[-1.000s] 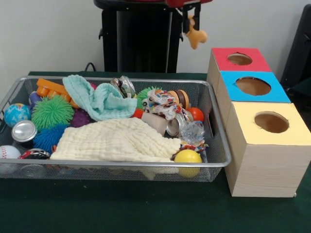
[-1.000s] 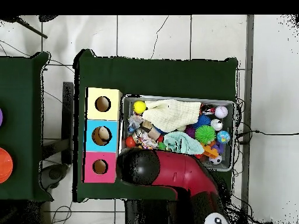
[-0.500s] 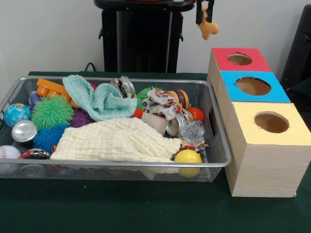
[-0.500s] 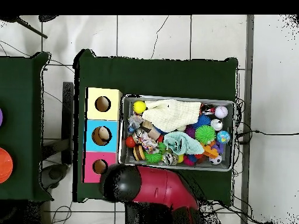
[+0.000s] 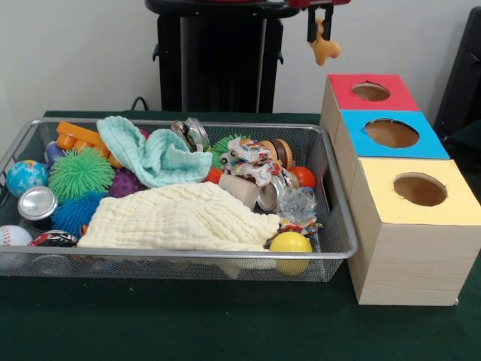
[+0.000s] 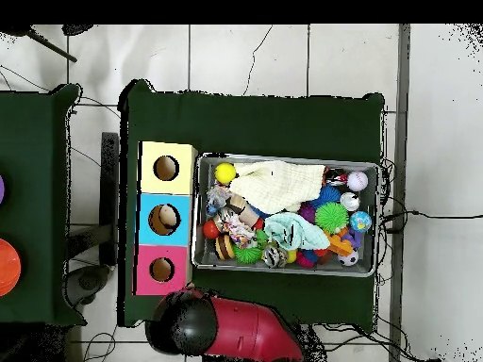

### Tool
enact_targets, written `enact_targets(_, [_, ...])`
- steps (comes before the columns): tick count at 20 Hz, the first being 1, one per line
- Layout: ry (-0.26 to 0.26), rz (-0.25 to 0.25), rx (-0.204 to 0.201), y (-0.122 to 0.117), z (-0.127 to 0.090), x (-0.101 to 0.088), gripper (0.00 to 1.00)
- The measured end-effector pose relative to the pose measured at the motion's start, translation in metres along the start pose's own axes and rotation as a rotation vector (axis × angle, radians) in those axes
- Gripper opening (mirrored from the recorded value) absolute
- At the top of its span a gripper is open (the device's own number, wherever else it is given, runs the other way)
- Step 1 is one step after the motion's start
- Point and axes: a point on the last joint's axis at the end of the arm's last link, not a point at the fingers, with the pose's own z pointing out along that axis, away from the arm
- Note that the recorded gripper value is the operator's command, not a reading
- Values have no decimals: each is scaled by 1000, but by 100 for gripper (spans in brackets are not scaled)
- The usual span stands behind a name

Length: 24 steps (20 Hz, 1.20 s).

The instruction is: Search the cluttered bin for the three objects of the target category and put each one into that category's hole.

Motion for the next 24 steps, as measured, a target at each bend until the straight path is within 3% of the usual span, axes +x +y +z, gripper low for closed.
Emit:
enact_targets(5, [-34,32,2,4,20,20,0])
enact_targets(10, [-19,72,-10,12,33,36,0])
enact_targets(14, [14,111,-22,35,44,52,0])
enact_targets(24, [35,183,-8,88,68,69,0])
